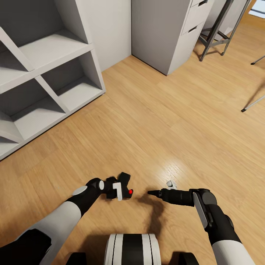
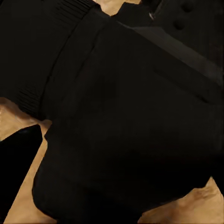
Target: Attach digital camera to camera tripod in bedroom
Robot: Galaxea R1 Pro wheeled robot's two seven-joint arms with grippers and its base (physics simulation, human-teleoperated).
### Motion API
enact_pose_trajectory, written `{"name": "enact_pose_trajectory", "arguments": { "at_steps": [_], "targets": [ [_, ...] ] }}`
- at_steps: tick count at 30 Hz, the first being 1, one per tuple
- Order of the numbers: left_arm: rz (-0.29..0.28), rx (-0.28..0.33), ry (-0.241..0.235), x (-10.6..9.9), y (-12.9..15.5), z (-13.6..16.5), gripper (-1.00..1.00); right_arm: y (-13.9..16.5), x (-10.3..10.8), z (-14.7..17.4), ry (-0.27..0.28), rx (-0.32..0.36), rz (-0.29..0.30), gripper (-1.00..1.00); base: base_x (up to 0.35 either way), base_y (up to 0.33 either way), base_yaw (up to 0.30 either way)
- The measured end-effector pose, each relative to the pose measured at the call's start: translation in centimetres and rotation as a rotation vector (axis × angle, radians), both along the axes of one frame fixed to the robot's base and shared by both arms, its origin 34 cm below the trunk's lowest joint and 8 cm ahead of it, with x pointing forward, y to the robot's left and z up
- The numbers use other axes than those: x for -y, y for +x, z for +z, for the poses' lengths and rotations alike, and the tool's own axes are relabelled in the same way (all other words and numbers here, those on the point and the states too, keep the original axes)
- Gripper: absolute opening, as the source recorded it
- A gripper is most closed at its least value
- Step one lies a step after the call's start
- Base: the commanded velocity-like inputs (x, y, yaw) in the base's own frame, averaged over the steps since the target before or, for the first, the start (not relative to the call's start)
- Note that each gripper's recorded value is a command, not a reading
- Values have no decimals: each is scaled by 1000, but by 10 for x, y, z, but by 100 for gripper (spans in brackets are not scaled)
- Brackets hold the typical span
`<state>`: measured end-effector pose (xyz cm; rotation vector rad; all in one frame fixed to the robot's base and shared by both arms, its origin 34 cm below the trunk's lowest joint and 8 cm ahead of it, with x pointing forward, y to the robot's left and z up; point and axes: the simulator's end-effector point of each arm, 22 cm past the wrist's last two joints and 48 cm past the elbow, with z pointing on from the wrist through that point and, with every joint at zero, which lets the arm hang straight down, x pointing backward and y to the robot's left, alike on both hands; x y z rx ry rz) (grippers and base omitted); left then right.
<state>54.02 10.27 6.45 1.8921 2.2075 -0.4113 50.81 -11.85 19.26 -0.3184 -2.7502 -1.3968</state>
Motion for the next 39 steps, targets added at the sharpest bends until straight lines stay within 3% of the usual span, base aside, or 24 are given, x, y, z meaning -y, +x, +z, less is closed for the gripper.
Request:
{"name": "enact_pose_trajectory", "arguments": {
  "at_steps": [17,19,21,22,23,24,25,26,28,30,31,32,33,39],
  "targets": [
    [-4,49,-52,19,19,13,-100,0,0,0,-2,-1,1,100,0,0,0],
    [1,75,-71,26,30,20,-100,0,0,-1,-2,-1,1,100,0,0,0],
    [4,139,-107,38,58,40,-100,0,0,0,-2,-1,1,100,0,0,0],
    [356,-195,-210,27,50,72,-100,-1,0,-1,-2,-2,1,100,0,0,0],
    [401,-270,-283,24,62,110,-100,-1,0,-1,-1,-2,1,100,0,0,0],
    [384,-181,-394,46,98,159,-100,-1,0,-1,-2,-2,1,100,0,0,0],
    [325,-16,-502,64,137,228,-100,-1,0,-1,-2,-2,1,100,0,0,0],
    [289,76,-579,75,152,275,-100,-1,0,0,-2,-1,1,100,0,0,0],
    [321,8,-592,70,145,266,-100,-1,0,-1,-2,-1,1,100,0,0,0],
    [332,-17,-631,73,143,273,-100,-1,-1,-1,-1,-1,1,100,0,0,0],
    [341,-39,-670,76,142,280,-100,-1,-1,-1,-1,-1,1,100,0,0,0],
    [354,-76,-748,83,140,295,-100,0,-1,-1,-1,0,1,100,0,0,0],
    [359,-90,-776,84,139,301,-100,-1,-1,-1,-1,-1,1,100,0,0,0],
    [374,-128,-858,83,138,317,-100,0,-3,-1,0,2,1,100,0,0,0]
  ]
}}
